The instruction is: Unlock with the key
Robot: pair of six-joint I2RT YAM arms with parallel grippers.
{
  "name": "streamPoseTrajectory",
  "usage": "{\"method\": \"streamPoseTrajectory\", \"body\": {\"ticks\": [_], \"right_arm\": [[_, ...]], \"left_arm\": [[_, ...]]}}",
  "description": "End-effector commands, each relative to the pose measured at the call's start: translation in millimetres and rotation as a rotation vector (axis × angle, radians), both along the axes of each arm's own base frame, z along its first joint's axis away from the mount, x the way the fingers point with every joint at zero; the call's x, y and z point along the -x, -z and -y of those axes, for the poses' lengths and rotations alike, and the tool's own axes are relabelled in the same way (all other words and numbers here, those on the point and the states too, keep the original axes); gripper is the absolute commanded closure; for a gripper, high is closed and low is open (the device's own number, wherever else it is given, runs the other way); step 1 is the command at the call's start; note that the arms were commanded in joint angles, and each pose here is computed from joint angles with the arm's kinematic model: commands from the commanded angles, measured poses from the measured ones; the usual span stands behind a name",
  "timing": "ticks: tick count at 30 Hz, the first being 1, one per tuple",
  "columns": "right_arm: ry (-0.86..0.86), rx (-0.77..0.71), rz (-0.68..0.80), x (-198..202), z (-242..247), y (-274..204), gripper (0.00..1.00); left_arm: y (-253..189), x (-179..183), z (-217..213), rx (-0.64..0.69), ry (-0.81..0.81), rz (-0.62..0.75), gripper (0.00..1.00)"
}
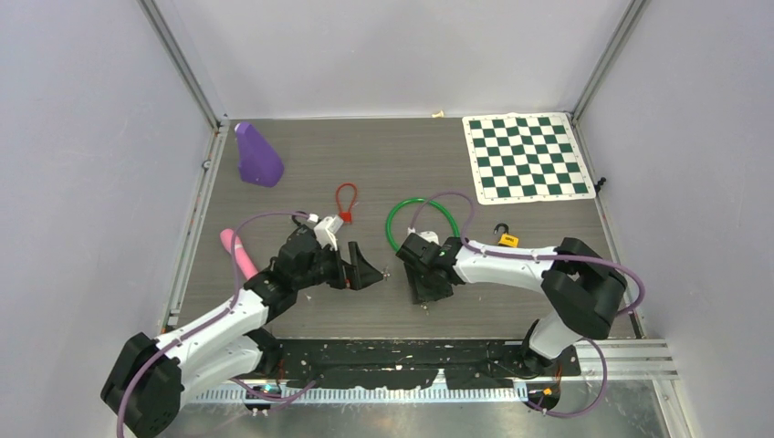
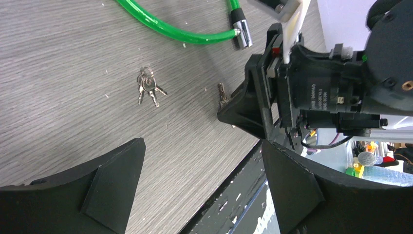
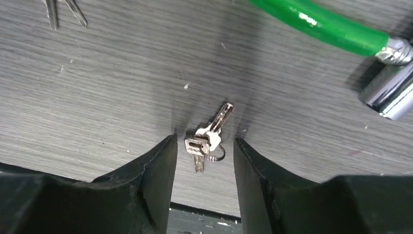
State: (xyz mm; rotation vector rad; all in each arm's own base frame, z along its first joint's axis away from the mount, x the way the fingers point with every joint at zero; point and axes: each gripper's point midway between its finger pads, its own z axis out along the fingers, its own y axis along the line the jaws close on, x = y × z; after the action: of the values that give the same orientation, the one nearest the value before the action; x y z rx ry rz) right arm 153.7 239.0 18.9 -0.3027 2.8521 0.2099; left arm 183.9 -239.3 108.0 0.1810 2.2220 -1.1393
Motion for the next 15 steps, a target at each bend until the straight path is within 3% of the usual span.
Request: {"method": "streamPoseTrajectory", "body": {"ticks": [1, 6, 11, 15], "right_arm": [[-0.002, 0.023, -0.025, 6, -9, 4, 0.47], [-0.01, 0.106, -0.036, 14, 7, 21, 0.52], [-0.031, 0.103, -0.027, 15, 8, 20, 0.74], [-0.12, 0.061, 0.078, 9, -2, 0, 0.88]], "left_arm": [[-22, -8, 0, 0.001, -0.013, 0.067, 0.07], [-21, -6, -3, -0.015, -0.014, 0.069, 0.07], [-23, -3, -4, -0.01, -0.007, 0.07, 0.07], [-28, -2, -4, 0.007, -0.007, 0.074, 0.07]]}}
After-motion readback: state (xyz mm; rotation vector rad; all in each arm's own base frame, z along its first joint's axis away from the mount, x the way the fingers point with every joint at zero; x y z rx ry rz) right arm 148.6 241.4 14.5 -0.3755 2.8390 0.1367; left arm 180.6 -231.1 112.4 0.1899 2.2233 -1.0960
